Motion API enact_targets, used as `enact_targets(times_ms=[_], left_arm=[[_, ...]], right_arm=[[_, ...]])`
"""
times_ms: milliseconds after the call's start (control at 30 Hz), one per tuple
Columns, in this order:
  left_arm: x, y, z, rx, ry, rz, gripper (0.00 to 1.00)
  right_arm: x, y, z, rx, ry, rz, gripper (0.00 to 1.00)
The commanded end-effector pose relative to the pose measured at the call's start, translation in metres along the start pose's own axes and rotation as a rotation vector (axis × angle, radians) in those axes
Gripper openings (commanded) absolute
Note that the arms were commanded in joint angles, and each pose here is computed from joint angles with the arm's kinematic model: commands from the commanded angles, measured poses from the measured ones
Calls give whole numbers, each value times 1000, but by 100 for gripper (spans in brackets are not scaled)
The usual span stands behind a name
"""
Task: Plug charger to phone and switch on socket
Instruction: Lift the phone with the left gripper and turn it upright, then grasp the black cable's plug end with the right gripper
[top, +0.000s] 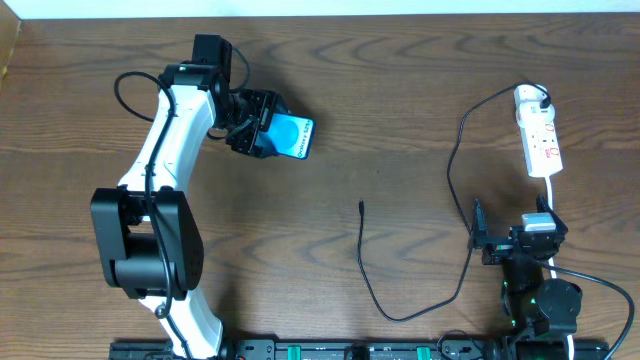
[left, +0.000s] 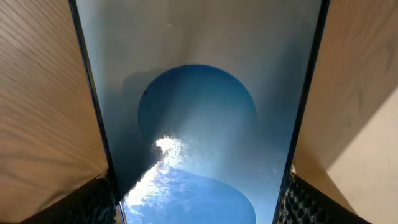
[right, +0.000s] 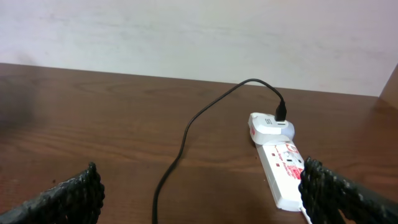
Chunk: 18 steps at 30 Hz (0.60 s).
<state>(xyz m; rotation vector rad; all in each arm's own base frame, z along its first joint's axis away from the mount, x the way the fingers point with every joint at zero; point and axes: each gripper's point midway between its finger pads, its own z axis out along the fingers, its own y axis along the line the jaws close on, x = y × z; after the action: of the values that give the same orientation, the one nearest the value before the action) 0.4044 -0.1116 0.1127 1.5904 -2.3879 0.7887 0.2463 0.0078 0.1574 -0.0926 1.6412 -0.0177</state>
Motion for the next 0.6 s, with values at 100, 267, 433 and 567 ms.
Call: enact_targets(times_ms=[100,267,433,567], left_arm=[[-25,7,-10,-38,-172,4,8],[-27,10,-10,-50,-182,0,8],[-26,11,-10,-53,-181,-2,7],[-26,11,-10,-54,-180,-2,7]], right_arm=[[0,-1,0,7,-1,-14,99],[0,-1,0,8,-1,-13,99],[-1,-2,0,12,-4,-18,99],[-4,-4,0,24,-17,-28,99]])
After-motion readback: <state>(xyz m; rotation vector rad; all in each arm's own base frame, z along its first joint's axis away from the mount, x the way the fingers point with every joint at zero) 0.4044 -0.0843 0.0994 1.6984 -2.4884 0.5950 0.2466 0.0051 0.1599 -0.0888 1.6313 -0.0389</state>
